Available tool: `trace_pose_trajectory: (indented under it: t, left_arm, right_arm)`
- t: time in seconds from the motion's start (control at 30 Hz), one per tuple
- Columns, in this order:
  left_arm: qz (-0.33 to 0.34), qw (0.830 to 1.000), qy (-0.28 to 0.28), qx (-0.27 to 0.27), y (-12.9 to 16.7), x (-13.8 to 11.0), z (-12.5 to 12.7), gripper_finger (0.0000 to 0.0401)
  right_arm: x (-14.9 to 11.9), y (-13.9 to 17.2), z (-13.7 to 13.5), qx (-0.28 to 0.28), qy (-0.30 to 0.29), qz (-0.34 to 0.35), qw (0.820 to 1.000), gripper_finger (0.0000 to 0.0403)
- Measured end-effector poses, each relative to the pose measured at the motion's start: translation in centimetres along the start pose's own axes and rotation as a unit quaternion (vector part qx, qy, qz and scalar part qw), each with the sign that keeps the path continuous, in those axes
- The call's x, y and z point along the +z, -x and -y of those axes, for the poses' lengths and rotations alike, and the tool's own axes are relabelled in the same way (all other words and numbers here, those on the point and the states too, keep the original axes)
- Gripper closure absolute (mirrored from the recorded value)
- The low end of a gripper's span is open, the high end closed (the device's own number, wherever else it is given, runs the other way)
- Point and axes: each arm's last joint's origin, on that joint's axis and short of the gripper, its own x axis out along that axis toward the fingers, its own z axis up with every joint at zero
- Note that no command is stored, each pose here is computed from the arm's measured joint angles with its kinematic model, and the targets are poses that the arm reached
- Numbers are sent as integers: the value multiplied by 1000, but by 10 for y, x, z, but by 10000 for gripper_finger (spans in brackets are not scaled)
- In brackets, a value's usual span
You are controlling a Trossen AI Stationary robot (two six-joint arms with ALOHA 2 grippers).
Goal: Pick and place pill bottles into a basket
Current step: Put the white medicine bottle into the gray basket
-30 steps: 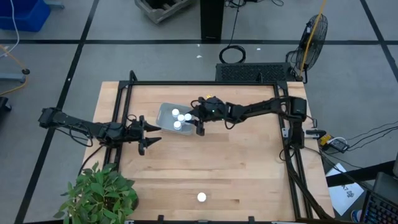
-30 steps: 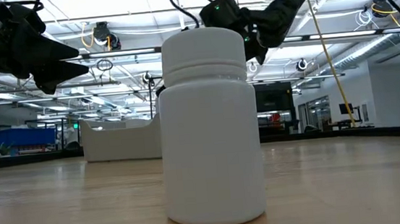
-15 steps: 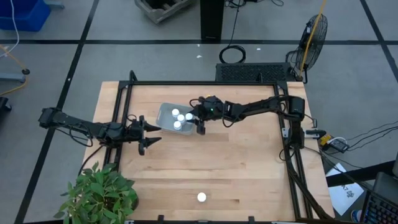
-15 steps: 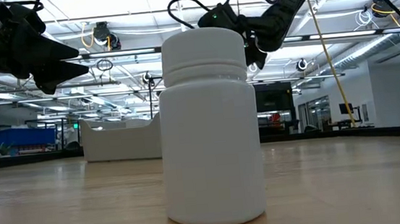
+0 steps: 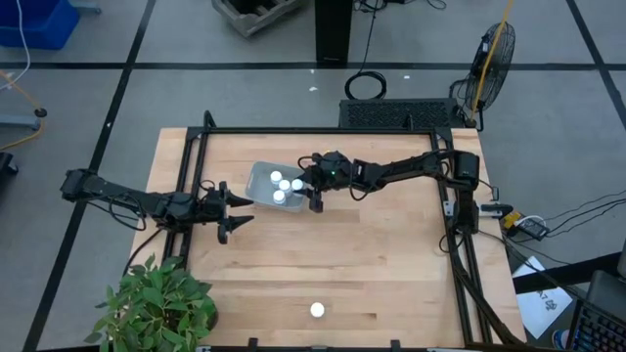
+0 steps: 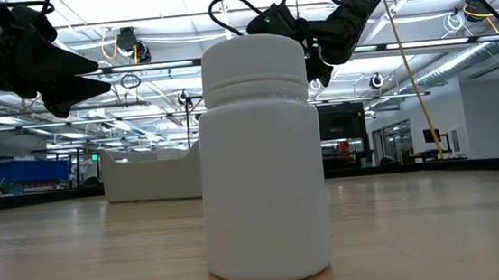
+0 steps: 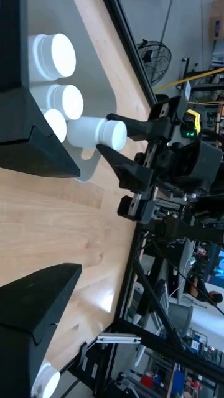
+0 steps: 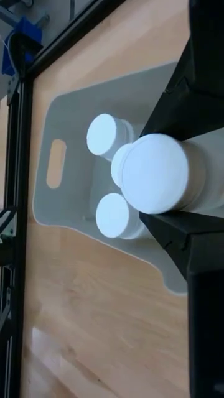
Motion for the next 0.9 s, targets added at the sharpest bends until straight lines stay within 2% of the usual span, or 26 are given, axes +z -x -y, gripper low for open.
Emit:
trace_pose_trajectory:
  t: [0.3, 0.57, 0.9]
  left_arm:
    - [0, 1000, 0, 0, 0, 0, 0, 157]
    - [0, 1000, 0, 0, 0, 0, 0, 157]
    - [0, 1000, 0, 0, 0, 0, 0, 157]
  right_arm:
    - [2, 0, 3, -5, 1, 14, 1000, 249]
    - [-16, -10, 17, -7, -14, 2, 1000, 249]
    - [-18, -11, 19, -10, -18, 7, 1000, 244]
